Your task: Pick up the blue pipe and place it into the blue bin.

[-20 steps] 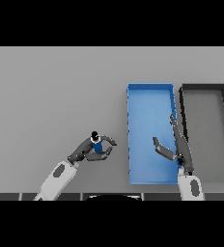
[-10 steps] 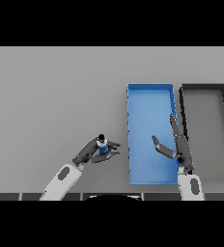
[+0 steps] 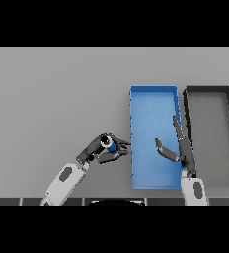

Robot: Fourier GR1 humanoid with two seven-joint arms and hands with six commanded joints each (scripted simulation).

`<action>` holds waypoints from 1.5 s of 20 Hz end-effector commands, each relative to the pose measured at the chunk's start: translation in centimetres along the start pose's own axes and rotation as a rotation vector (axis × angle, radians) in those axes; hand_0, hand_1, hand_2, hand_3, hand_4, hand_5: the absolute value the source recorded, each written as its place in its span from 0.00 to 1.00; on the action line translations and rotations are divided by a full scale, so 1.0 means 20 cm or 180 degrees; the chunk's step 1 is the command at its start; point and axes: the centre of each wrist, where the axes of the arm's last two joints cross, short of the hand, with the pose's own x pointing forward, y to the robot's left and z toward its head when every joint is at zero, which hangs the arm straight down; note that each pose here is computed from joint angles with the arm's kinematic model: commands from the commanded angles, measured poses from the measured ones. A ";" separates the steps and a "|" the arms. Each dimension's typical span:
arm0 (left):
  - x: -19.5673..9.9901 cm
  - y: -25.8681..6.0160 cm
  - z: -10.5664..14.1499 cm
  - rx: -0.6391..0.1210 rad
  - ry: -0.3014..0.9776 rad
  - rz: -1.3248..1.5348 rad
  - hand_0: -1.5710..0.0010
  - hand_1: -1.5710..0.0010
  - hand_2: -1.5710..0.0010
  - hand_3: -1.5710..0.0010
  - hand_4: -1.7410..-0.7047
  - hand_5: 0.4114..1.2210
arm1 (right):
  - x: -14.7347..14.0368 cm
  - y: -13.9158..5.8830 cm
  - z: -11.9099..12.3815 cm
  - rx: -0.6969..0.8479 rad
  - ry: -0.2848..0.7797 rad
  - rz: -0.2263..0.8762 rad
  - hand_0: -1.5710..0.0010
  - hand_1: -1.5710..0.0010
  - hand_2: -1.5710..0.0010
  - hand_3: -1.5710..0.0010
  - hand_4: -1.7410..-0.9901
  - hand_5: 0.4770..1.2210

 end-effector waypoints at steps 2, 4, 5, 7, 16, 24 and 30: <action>0.03 -0.01 -0.02 -0.0053 0.0004 -0.0015 0.01 0.00 0.00 0.00 0.26 1.00 | 0.00 -0.01 0.01 -0.0003 -0.0005 0.0034 1.00 1.00 1.00 1.00 0.77 0.22; 0.05 -0.03 -0.02 -0.0087 0.0055 -0.0038 0.00 0.00 0.00 0.00 0.26 1.00 | 0.00 -0.04 0.00 -0.0031 0.0015 0.0023 1.00 1.00 1.00 1.00 0.78 0.22; 0.05 -0.03 -0.03 -0.0087 0.0079 -0.0055 0.00 0.00 0.00 0.00 0.26 1.00 | -0.01 -0.04 0.01 -0.0014 0.0004 0.0047 1.00 1.00 1.00 1.00 0.79 0.22; 0.04 -0.02 -0.02 -0.0084 0.0112 -0.0079 0.00 0.00 0.00 0.00 0.27 1.00 | -0.01 -0.03 0.05 -0.0100 -0.0035 0.0077 1.00 1.00 1.00 1.00 0.80 0.22; 0.03 -0.01 -0.02 -0.0128 0.0091 -0.0065 0.00 0.00 0.00 0.00 0.26 1.00 | 0.17 0.01 0.23 -0.0293 -0.0398 -0.0236 1.00 0.99 0.96 1.00 0.72 0.22; 0.04 -0.03 -0.04 -0.0172 0.0125 -0.0075 0.00 0.00 0.00 0.00 0.26 1.00 | 0.53 -0.08 0.04 0.1177 -0.0452 -0.0553 1.00 0.99 0.93 1.00 0.65 0.11; 0.05 -0.01 -0.04 -0.0190 0.0087 -0.0151 0.00 0.00 0.00 0.00 0.26 1.00 | 0.75 0.02 -0.11 0.1798 -0.0729 -0.0170 1.00 1.00 0.97 1.00 0.59 0.11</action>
